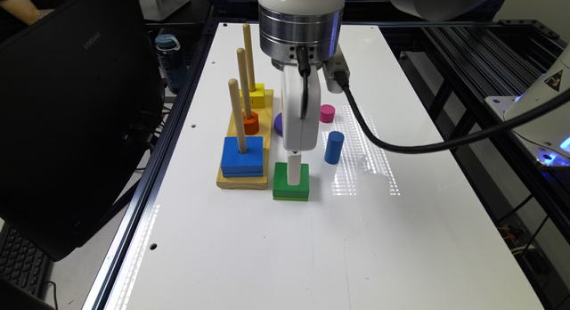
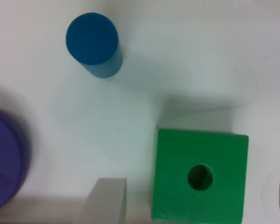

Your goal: Pick up green block.

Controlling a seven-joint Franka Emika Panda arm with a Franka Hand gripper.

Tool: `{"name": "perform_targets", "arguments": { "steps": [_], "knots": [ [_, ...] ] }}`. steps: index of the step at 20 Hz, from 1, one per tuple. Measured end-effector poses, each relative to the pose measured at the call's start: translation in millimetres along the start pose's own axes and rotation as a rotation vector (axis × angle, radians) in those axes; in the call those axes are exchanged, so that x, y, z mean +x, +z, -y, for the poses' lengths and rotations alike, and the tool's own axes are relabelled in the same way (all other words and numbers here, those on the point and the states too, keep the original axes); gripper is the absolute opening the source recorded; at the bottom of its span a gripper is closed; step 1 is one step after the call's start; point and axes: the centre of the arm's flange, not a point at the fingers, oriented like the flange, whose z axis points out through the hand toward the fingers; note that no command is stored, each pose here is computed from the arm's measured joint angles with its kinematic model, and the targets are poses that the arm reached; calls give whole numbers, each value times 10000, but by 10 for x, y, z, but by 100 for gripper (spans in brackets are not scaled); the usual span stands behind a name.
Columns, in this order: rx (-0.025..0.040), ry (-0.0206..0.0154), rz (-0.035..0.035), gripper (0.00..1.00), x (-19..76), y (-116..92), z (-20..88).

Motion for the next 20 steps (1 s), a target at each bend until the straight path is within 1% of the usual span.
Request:
{"name": "perform_targets", "arguments": {
  "steps": [2, 3, 5, 7, 9, 12, 14, 20],
  "knots": [
    [-30, -3, 31, 100, 0, 28, -9],
    [-35, -8, 55, 100, 2, 56, -13],
    [-35, -4, 90, 100, 10, 99, -20],
    [-33, 1, 107, 100, 13, 112, -21],
    [-33, -1, 107, 100, 12, 112, -20],
    [-6, -27, 97, 100, -24, 104, 14],
    [6, -35, 86, 100, -52, 99, 39],
    [15, -32, 78, 100, -59, 95, 51]
  ]
}}
